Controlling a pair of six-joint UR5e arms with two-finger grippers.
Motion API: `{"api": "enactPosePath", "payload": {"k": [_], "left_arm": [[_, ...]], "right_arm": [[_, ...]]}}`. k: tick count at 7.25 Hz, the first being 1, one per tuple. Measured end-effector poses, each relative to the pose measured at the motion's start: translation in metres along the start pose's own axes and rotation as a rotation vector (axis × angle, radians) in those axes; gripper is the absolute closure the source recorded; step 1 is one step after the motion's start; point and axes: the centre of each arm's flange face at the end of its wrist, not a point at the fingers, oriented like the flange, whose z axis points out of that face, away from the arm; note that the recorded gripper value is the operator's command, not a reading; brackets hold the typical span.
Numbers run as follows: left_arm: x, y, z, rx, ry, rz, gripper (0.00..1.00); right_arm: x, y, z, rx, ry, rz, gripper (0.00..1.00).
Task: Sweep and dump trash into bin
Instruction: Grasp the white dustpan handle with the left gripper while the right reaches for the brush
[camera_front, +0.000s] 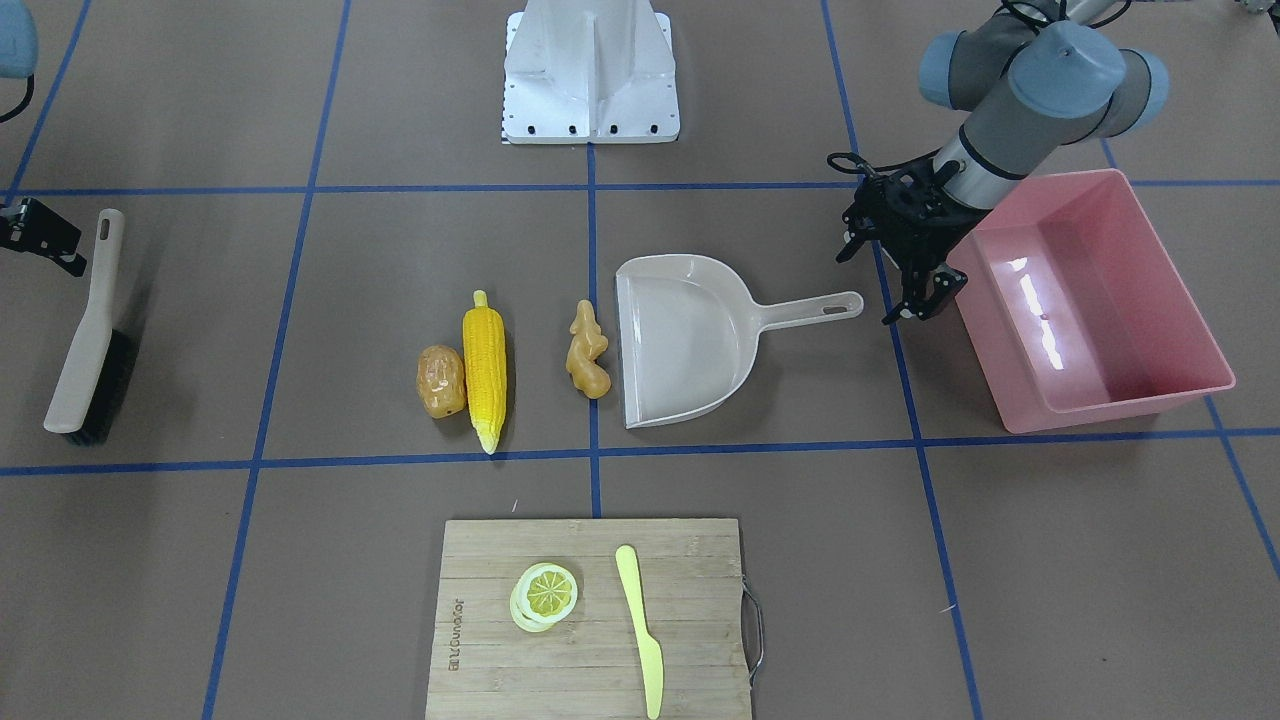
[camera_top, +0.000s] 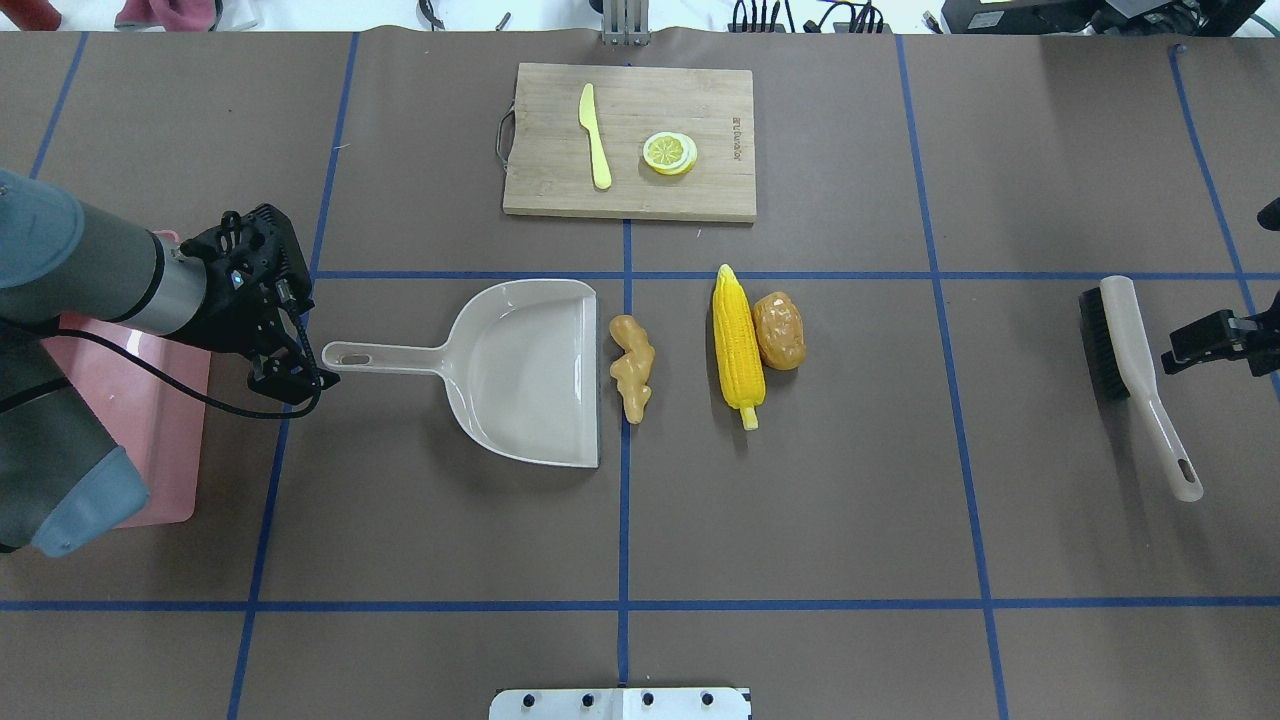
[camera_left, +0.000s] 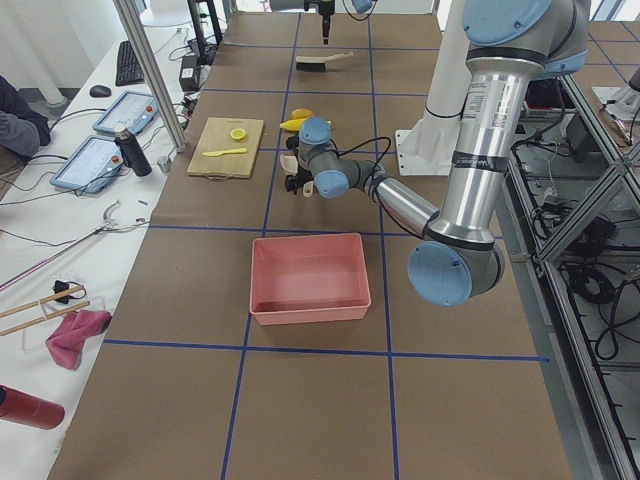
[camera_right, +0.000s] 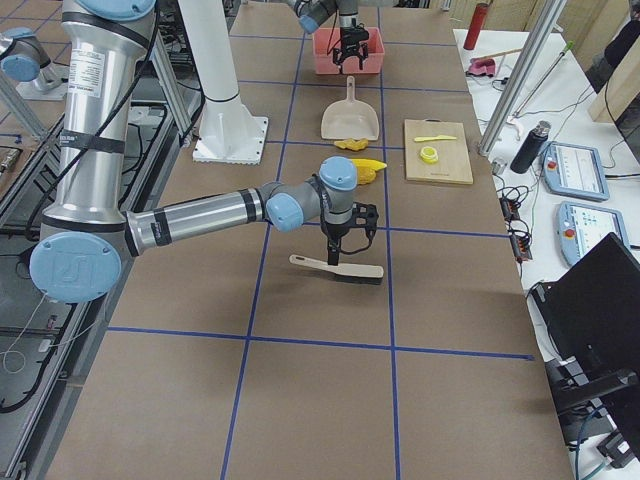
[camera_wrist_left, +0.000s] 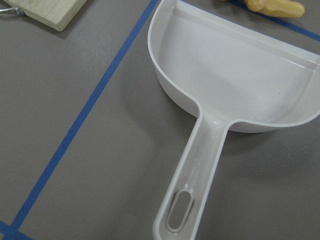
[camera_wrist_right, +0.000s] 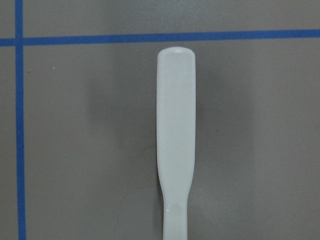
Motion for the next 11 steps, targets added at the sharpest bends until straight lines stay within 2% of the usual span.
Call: {"api": "enactPosePath", "payload": {"k": [2,4,5,6,7,8,9,11], "left_arm": [[0.002,-0.006,0.006,-0.001,-0.031,0.053,0.02],[0.008,-0.009,0.013,-0.006,-0.035,0.104,0.07],[0.011,-0.013,0.019,-0.010,-0.027,0.132,0.07],[0.010,-0.015,0.025,-0.022,-0.021,0.166,0.06],[0.009,-0.015,0.030,-0.037,-0.015,0.198,0.06],[0.008,-0.016,0.033,-0.051,-0.009,0.222,0.03],[0.006,-0.019,0.037,-0.058,-0.007,0.234,0.02],[0.005,-0.023,0.040,-0.060,-0.006,0.264,0.02]], "right_arm": [[-0.001,0.016,0.022,-0.064,0.001,0.012,0.00],[-0.006,0.026,0.049,-0.104,0.033,-0.007,0.00],[-0.007,0.030,0.063,-0.120,0.055,-0.019,0.00],[-0.008,0.032,0.074,-0.134,0.073,-0.030,0.04],[-0.009,0.034,0.084,-0.146,0.085,-0.039,0.25],[-0.011,0.035,0.088,-0.152,0.089,-0.045,0.66],[-0.012,0.035,0.090,-0.154,0.090,-0.048,1.00],[-0.012,0.035,0.088,-0.154,0.083,-0.052,1.00]]}}
